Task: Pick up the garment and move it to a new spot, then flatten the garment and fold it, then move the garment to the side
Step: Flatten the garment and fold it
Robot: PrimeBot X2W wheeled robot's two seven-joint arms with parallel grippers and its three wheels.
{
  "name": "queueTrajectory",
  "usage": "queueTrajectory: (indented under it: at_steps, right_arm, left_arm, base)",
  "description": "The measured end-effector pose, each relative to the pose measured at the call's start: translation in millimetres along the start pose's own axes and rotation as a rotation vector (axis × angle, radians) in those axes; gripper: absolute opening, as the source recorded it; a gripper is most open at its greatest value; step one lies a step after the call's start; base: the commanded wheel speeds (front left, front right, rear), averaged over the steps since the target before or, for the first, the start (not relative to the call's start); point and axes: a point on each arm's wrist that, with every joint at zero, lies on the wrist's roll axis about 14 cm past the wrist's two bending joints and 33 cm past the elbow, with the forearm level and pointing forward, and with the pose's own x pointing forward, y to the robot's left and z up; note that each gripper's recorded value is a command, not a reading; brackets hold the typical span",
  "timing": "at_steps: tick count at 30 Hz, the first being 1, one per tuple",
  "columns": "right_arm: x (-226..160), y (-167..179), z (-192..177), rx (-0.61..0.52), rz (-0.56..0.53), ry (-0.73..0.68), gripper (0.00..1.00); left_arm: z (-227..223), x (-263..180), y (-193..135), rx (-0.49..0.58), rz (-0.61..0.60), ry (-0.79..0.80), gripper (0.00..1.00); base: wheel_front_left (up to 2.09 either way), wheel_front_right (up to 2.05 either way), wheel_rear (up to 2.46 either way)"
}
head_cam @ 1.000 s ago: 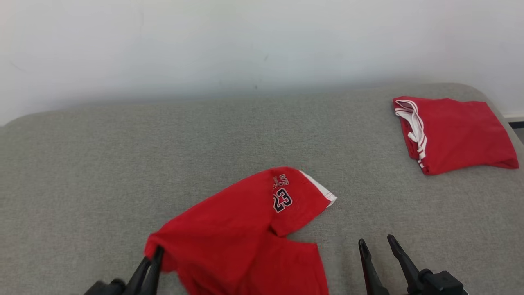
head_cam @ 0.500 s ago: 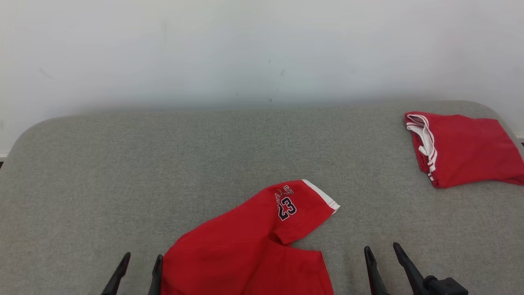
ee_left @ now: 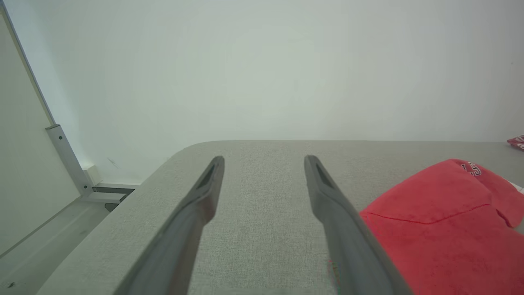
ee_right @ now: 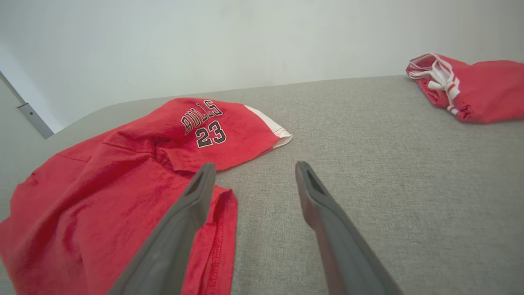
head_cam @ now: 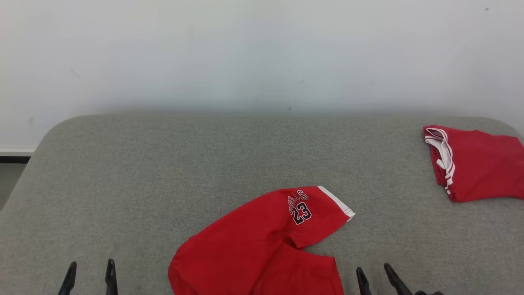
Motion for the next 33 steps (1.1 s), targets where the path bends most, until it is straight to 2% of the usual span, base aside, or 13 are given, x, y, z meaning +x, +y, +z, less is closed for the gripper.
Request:
queueTrajectory:
  at_steps: [3,7,17,25,26,28,33]
  right_arm:
    - [-2.0,7.7,-15.3,0.039,0.015,0.046,1.00]
    - [0.5,18.3,-27.5,0.030,0.058,0.095,1.00]
    - [29.3,46.6,-39.3,-0.021,0.166,0.193,1.00]
    - [42.0,46.3,-63.1,-0.047,0.172,0.305,1.00]
    - [42.7,47.2,-65.0,-0.045,0.173,0.310,0.95]
    - [45.2,51.2,-65.9,-0.039,0.180,0.310,0.02]
    - [59.2,44.5,-48.7,-0.033,0.162,0.241,0.00]
  left_arm:
    - [-13.2,-12.8,4.0,0.021,-0.002,0.049,1.00]
    - [-28.6,-24.1,2.8,0.043,-0.025,0.105,1.00]
    - [-29.9,-24.8,1.4,0.017,-0.018,0.106,1.00]
    - [-28.3,-27.4,5.1,0.011,0.001,0.100,1.00]
    - [-28.2,-28.0,6.3,0.012,0.004,0.100,1.00]
    - [-27.6,-29.4,8.7,0.013,0.011,0.099,1.00]
    - [-26.6,-29.4,12.1,0.009,0.023,0.095,1.00]
  base:
    - [0.00,0.00,0.00]
    - [0.00,0.00,0.00]
    - [0.00,0.00,0.00]
    - [0.00,0.00,0.00]
    - [0.00,0.00,0.00]
    - [0.00,0.00,0.00]
    - [0.00,0.00,0.00]
